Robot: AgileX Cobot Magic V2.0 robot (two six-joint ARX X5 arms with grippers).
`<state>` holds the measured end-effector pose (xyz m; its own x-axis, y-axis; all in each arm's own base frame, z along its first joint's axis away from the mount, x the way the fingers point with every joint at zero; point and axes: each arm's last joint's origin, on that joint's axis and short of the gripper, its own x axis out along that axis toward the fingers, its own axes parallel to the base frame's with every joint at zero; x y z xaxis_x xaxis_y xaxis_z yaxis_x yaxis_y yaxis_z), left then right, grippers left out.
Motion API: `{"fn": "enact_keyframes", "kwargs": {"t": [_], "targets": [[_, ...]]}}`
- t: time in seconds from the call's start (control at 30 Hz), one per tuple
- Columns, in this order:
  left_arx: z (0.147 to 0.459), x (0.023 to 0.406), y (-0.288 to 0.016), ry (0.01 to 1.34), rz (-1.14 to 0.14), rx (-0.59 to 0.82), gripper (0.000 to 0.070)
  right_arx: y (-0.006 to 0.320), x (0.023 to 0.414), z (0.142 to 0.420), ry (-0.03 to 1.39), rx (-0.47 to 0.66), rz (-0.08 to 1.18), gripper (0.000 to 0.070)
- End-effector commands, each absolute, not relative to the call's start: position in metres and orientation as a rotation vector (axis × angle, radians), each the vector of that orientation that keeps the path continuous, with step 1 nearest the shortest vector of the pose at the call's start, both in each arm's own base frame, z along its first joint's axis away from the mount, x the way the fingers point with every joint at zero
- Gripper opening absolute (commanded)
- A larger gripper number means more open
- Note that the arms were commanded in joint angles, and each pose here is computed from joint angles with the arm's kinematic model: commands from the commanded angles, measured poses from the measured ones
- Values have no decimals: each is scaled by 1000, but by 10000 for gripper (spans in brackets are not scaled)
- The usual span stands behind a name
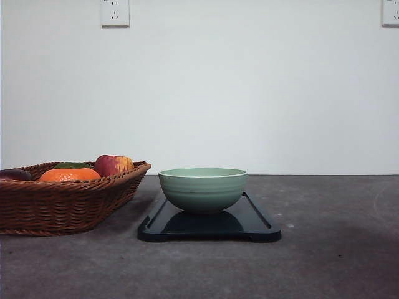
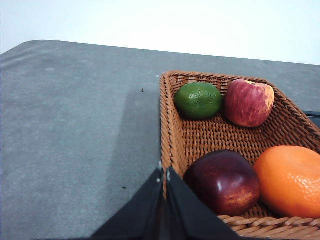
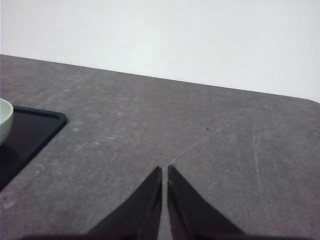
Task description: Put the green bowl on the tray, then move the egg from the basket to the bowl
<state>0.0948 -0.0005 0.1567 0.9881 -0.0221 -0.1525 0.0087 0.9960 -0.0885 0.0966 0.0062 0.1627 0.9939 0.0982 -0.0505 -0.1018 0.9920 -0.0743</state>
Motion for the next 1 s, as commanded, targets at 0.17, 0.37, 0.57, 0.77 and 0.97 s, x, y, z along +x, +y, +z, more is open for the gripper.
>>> {"fn": "enact_keyframes", "kwargs": {"t": [0.17, 0.37, 0.57, 0.77, 0.97], "targets": [[150, 96, 0, 172, -14, -74, 0, 6, 97, 163, 36, -64, 96, 11], [150, 96, 0, 172, -14, -74, 0, 6, 97, 163, 36, -64, 96, 10], [150, 96, 0, 172, -14, -74, 0, 6, 97, 163, 36, -64, 96, 11], [150, 96, 0, 172, -14, -74, 0, 6, 97, 163, 36, -64, 96, 11], [150, 96, 0, 172, -14, -74, 0, 6, 97, 163, 36, -64, 96, 11]]}}
